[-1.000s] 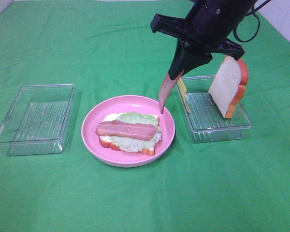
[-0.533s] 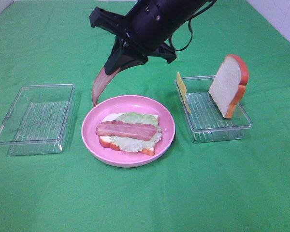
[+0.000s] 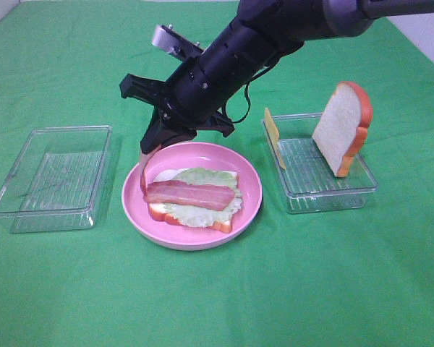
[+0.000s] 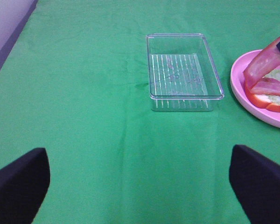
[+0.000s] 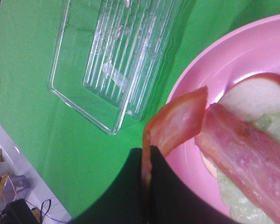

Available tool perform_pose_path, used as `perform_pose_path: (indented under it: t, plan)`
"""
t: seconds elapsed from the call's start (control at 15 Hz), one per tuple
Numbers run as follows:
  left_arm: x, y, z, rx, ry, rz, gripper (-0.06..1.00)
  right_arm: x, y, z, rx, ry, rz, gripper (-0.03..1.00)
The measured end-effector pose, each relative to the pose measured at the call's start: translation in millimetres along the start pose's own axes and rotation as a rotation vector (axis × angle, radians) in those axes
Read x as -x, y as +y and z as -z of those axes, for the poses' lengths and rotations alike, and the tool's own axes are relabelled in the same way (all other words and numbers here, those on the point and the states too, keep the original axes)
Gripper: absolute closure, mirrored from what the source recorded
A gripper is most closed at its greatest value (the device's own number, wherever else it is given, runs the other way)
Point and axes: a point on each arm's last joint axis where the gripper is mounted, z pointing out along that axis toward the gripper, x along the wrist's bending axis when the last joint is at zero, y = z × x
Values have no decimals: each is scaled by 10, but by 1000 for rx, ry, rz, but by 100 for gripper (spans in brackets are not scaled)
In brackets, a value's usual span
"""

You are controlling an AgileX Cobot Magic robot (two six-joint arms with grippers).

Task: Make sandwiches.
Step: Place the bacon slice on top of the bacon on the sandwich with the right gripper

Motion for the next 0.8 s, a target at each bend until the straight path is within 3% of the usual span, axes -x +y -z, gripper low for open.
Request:
perform_pose_path:
  t: [0.13, 0.33, 0.8]
  plan:
    - [0, 0, 0, 0, 0, 0, -3, 51, 7, -71, 4, -6, -13, 95]
    - [0, 0, 0, 0, 0, 0, -3, 167, -15, -74, -33, -97, 56, 95]
    - [1, 0, 0, 0, -1, 0, -3, 374, -44, -6, -91, -255, 79, 95]
